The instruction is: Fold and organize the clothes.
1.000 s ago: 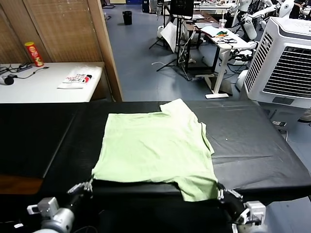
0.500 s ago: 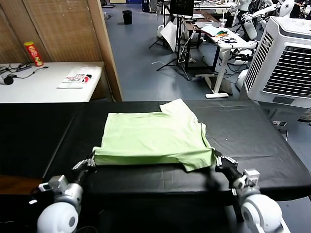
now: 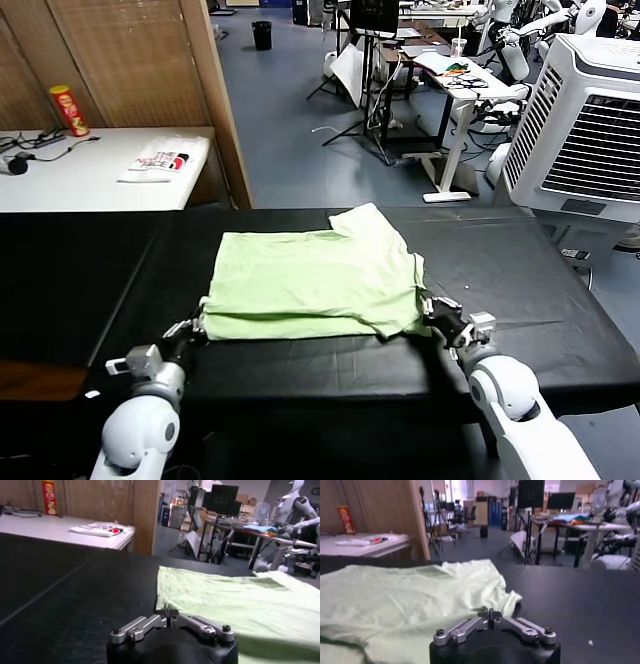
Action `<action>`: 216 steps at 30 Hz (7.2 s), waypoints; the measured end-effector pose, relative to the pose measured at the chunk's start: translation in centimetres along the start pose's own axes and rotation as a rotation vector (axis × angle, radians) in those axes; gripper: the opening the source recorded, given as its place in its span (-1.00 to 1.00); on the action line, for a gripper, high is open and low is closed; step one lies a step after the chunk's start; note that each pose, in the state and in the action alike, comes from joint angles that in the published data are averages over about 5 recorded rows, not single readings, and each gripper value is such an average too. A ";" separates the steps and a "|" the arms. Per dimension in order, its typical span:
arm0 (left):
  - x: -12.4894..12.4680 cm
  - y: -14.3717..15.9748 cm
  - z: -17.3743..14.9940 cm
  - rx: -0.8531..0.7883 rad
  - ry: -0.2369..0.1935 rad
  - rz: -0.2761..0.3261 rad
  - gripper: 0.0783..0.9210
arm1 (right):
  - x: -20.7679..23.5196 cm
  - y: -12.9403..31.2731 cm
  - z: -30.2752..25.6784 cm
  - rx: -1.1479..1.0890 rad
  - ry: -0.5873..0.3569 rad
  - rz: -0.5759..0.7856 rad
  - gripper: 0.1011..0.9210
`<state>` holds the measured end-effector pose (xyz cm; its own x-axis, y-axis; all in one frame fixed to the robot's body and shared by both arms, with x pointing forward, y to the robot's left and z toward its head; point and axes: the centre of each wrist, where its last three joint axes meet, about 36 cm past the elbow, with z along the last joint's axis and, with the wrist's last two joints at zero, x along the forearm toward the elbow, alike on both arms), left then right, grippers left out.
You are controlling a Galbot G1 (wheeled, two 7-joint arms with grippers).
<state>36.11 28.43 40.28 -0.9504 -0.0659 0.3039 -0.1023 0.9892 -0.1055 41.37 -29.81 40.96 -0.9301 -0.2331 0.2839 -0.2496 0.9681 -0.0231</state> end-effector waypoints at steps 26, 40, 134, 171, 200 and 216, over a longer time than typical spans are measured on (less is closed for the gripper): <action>2.8 0.0 3.1 0.033 0.090 0.033 0.53 | 5.7 2.7 3.1 0.028 0.130 -0.003 -0.83; 3.9 0.7 2.7 -0.107 0.131 0.004 -0.88 | 6.8 1.2 0.7 0.041 0.217 0.005 -0.94; -18.6 1.0 -9.2 -0.076 0.315 0.050 -0.48 | -26.1 1.6 -8.8 -0.007 0.343 -0.004 -0.70; -5.2 1.8 -9.7 -0.168 0.149 0.092 -0.89 | -7.7 -2.6 -10.9 0.008 0.202 -0.048 -0.94; 5.0 2.6 -5.3 -0.228 0.254 0.091 -0.89 | 1.9 1.2 -6.2 0.059 0.320 -0.079 -0.95; 5.5 2.1 -5.9 -0.250 0.278 0.085 -0.16 | 2.8 0.3 -7.7 0.041 0.266 -0.061 0.55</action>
<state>32.45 30.92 47.32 -0.8330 0.0220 0.5529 0.0810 0.9933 0.0825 40.76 -29.42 49.18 -0.8111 -0.2530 0.5273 -0.3185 0.9473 -0.0354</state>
